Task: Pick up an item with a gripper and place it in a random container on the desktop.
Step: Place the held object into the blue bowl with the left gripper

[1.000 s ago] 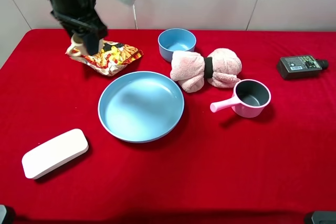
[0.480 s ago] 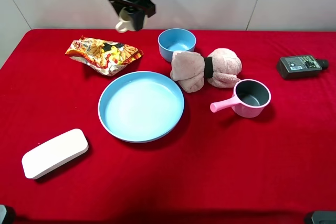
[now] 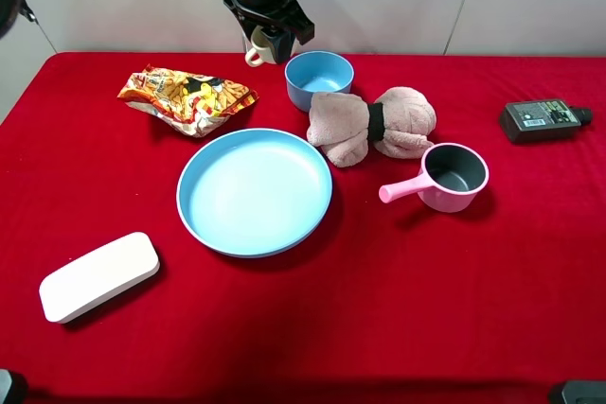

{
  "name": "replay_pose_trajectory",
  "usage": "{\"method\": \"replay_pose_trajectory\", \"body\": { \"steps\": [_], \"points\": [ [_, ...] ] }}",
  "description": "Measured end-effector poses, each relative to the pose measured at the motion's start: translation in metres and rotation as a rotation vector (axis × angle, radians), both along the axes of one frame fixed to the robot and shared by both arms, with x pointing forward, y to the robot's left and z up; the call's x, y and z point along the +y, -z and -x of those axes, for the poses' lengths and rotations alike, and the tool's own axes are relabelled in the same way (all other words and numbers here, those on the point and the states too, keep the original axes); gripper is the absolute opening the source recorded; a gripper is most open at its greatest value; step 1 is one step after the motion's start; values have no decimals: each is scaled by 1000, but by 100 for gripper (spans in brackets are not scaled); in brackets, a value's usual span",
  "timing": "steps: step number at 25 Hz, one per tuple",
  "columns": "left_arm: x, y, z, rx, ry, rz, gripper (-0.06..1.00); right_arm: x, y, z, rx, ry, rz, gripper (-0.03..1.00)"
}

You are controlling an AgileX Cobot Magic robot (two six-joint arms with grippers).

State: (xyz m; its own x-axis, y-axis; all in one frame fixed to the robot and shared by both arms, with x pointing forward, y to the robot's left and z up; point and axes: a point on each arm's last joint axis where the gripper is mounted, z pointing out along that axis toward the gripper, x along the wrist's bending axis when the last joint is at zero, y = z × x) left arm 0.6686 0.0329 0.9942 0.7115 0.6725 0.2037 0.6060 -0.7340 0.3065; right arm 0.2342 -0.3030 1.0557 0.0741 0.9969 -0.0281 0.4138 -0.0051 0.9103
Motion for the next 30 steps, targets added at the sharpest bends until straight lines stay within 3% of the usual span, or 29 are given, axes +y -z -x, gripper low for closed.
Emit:
{"method": "replay_pose_trajectory", "body": {
  "steps": [16,30],
  "points": [
    [-24,42,-23,-140,33,158,53,0,0,0,0,0,0,69],
    [-36,66,-31,-192,38,228,53,0,0,0,0,0,0,69]
  ]
}}
